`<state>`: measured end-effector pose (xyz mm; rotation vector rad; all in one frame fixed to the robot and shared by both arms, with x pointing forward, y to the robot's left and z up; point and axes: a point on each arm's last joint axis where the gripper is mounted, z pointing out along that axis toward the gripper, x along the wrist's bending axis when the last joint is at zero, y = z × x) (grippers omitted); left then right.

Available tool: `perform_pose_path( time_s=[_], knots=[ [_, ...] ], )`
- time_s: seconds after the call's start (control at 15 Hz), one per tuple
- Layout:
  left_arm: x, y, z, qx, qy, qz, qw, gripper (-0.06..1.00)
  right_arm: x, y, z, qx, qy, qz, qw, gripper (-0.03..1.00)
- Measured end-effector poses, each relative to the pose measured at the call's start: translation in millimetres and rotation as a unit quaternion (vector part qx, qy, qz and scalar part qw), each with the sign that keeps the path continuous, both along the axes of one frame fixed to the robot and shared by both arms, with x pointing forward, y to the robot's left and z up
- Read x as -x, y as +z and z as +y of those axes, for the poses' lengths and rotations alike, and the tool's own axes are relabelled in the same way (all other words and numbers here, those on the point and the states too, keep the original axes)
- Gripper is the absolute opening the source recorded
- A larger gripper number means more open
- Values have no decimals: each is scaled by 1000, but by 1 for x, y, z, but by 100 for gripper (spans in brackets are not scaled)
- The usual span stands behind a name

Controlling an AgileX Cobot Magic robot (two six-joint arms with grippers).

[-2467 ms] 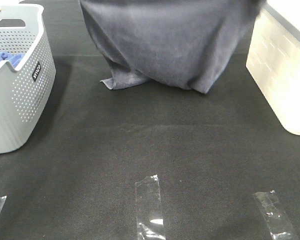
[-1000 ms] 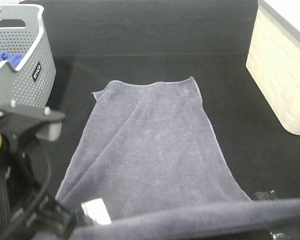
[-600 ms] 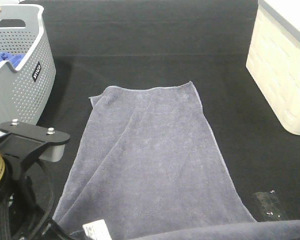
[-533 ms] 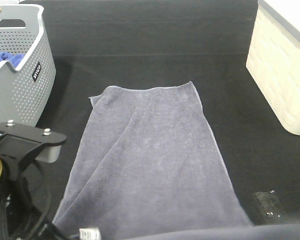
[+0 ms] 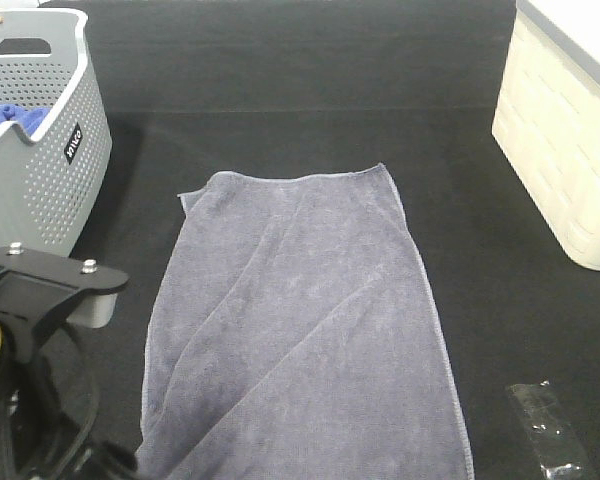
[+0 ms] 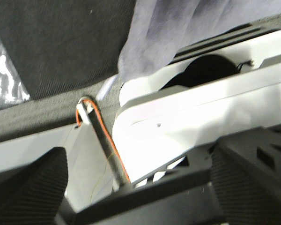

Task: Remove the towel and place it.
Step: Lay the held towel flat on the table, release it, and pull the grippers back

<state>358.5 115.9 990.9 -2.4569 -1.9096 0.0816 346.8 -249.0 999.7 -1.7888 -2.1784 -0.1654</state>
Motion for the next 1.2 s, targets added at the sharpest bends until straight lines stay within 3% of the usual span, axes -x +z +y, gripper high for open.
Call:
perform_pose_path(
  time_s=[0.2,0.4,0.6,0.73,0.8,1.2],
  knots=[
    [-13,0,-4,33,0,-50,998,79,-3,0,0,-1,-5,-19,1000,83],
    [-45,9,4,63,35,-110,991,75,-21,21,3,-12,-11,-91,996,75],
    [-84,24,12,131,64,-197,970,73,-50,53,8,-26,-20,-178,983,60],
    [-110,32,19,163,81,-249,951,73,-72,66,12,-29,-23,-200,979,52],
    [-122,33,22,166,86,-264,946,73,-84,73,14,-31,-24,-210,977,50],
    [-199,30,11,145,71,-292,943,73,-157,82,29,-36,-29,-217,975,49]
  ],
)
